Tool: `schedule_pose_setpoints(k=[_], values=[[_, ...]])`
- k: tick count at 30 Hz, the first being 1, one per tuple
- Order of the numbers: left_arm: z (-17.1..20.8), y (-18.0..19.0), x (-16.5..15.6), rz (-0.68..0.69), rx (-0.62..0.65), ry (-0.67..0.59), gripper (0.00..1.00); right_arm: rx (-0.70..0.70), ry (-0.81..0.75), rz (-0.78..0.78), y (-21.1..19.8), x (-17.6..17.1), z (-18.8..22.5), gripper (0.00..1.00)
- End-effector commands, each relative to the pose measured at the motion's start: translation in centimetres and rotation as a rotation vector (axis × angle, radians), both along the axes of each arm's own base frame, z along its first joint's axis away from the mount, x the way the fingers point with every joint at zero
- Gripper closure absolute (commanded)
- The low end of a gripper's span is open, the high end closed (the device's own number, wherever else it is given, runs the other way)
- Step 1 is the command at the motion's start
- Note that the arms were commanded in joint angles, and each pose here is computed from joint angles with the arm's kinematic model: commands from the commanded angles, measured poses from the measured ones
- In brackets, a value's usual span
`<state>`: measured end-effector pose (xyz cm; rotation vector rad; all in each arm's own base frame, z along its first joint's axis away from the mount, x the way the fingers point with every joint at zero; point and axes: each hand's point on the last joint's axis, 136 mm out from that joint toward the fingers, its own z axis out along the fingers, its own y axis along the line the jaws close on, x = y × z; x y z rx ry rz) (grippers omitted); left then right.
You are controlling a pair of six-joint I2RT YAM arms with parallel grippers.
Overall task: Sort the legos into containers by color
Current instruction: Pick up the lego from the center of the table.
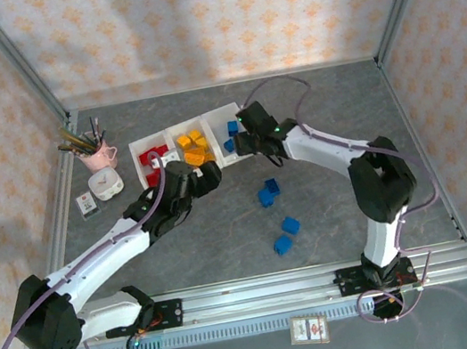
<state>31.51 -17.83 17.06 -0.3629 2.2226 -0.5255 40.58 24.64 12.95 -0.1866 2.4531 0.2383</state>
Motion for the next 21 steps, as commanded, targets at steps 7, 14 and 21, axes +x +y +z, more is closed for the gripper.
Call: schedule_pose_setpoints(k=[7, 14, 21], values=[[-0.5, -2.7, -1.1, -0.047, -0.045, -0.002, 0.01, 0.001, 0.04, -0.164, -4.1, -3.5, -2.6, 0.27], [-1.7, -4.5, -1.2, -0.079, -0.048, 0.025, 0.01, 0.012, 0.099, -0.232, -4.5, -4.1, -5.8, 0.22], [-2.5, -4.7, -1.3, -0.078, -0.036, 0.043, 0.01, 0.003, 0.15, -0.26, -4.6, -4.5, -8.2, 0.21]])
